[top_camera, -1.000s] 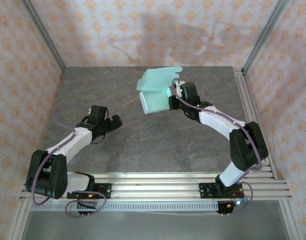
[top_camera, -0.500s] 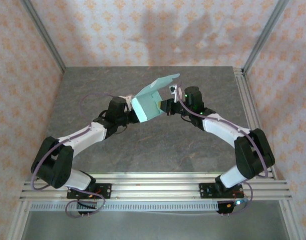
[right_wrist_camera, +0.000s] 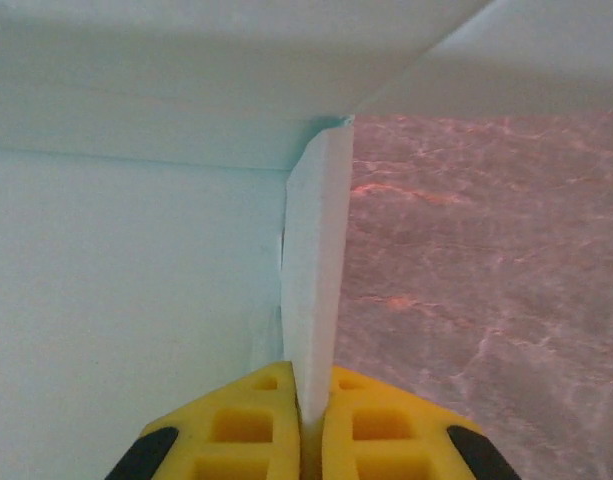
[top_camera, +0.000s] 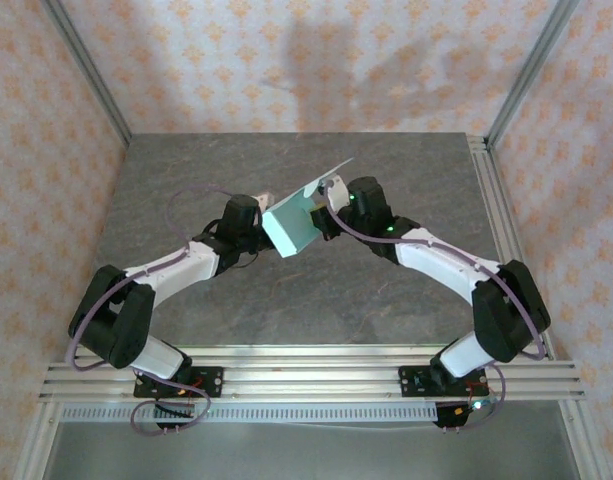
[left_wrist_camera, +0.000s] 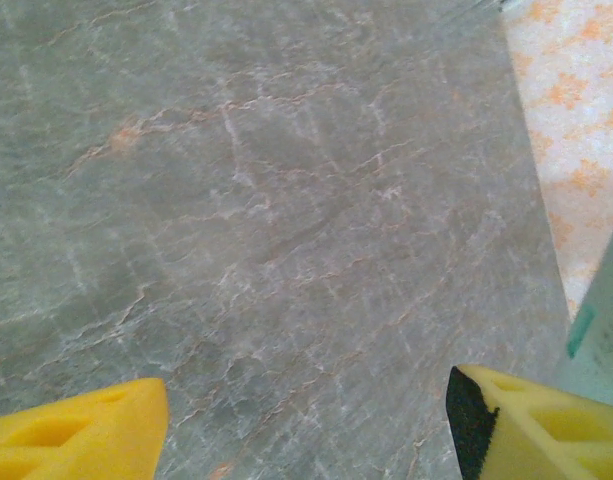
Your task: Fold the paper box
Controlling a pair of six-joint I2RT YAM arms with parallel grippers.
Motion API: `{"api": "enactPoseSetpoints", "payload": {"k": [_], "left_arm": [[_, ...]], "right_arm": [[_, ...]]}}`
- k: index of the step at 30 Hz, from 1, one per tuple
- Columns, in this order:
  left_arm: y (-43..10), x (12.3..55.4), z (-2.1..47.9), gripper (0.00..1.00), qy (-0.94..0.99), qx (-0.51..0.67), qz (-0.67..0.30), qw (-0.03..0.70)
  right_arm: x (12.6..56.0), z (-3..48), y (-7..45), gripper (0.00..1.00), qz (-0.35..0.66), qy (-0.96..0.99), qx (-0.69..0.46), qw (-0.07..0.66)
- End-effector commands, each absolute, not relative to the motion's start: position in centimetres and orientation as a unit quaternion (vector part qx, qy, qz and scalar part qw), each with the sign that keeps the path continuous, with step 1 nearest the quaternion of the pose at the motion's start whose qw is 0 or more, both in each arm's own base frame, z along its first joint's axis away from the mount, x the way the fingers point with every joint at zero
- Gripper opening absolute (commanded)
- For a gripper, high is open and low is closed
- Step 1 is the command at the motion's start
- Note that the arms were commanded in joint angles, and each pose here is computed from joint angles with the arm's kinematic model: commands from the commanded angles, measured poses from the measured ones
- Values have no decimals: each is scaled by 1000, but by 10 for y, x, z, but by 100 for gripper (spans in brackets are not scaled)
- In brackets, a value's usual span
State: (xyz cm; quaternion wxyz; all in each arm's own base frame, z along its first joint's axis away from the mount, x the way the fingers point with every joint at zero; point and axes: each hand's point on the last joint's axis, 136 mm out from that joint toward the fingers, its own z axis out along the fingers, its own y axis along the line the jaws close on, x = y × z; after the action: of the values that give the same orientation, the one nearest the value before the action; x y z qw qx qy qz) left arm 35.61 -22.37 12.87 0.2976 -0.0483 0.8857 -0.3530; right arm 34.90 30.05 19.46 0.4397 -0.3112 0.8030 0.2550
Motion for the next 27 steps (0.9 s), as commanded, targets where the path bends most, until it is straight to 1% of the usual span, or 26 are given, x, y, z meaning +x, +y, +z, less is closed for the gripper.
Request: {"api": "enactPoseSetpoints", "payload": {"k": [1, 8, 13, 23, 27], "left_arm": [[-256, 370, 192, 75, 838, 5, -414, 354], [-254, 370, 187, 75, 844, 0, -404, 353], [-243, 369, 169, 79, 860, -14, -373, 349], [-221, 358, 126, 84, 883, -43, -333, 327], [-205, 357, 109, 87, 889, -72, -320, 320]], "right_arm": [[331, 150, 305, 9, 166, 815, -388, 397], [339, 151, 296, 9, 127, 815, -380, 419], [344, 160, 288, 5, 128, 815, -348, 446], [354, 153, 262, 5, 165, 835, -273, 449], [360, 141, 254, 3, 155, 847, -255, 440]]}}
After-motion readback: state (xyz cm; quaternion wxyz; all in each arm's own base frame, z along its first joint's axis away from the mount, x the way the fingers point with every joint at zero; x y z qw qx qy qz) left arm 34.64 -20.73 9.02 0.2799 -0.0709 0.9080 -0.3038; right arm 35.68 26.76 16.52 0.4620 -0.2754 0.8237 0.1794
